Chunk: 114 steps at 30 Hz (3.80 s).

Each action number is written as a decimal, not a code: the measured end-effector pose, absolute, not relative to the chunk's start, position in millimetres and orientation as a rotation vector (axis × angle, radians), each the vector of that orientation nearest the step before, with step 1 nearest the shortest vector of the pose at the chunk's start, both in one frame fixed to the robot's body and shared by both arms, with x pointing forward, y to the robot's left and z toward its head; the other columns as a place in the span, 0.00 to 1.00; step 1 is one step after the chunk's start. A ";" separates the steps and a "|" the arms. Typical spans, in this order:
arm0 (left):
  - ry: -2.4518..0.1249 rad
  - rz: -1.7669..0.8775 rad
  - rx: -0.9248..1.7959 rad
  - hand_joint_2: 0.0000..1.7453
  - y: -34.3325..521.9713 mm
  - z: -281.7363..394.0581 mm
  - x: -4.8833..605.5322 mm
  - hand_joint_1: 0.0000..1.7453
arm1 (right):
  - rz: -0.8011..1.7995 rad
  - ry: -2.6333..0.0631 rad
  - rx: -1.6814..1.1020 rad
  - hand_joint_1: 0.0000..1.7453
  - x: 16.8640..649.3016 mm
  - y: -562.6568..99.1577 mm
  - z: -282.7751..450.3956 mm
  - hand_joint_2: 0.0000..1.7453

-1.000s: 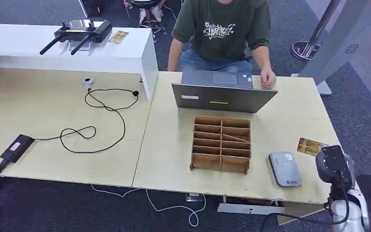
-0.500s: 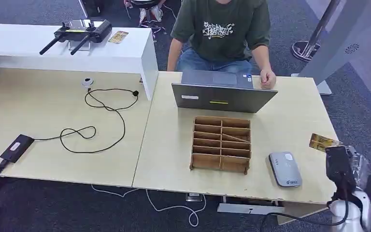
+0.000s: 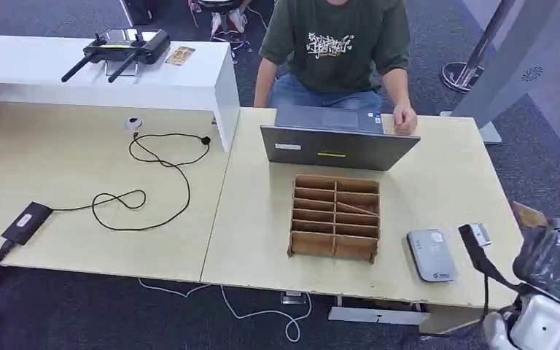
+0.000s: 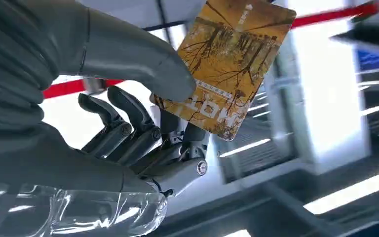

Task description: Pass the card to the sensor for recognition and then transmit it.

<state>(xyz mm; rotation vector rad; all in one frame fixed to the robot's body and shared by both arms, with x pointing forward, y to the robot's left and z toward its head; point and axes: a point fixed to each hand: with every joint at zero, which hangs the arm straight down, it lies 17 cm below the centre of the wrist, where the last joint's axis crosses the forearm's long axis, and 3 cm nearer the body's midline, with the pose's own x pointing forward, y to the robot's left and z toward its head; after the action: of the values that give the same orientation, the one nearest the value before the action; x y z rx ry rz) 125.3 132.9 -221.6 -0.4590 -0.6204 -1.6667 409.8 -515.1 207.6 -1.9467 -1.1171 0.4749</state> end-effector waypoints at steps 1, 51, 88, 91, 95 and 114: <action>-0.620 -1.668 -0.459 0.00 133.2 -221.6 125.3 0.00 | 0.439 -1.095 -1.970 1.00 408.9 -520.5 214.5 1.00; -0.623 -1.746 -0.523 0.00 120.4 -211.3 130.2 0.00 | 0.743 -1.648 -2.029 1.00 492.1 -342.8 320.0 1.00; -0.600 -1.781 -0.558 0.00 107.7 -203.4 135.3 0.00 | 0.816 -1.814 -1.804 1.00 605.0 -231.5 391.6 1.00; -0.596 -1.781 -0.561 0.00 107.8 -203.3 134.6 0.00 | 0.834 -1.796 -1.787 1.00 611.6 -228.7 387.6 1.00; -0.593 -1.784 -0.563 0.00 108.1 -203.5 133.8 0.00 | 0.849 -1.785 -1.772 1.00 615.7 -224.9 383.7 1.00; -0.594 -1.789 -0.559 0.00 108.3 -203.9 134.0 0.00 | 0.886 -1.741 -1.747 0.00 623.3 -226.2 367.9 1.00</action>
<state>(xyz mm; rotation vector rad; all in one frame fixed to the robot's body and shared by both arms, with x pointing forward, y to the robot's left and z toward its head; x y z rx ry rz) 134.0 108.3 -203.9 -0.5585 -0.5937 -1.7894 623.3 -226.2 367.9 -1.7466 -1.7413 0.8857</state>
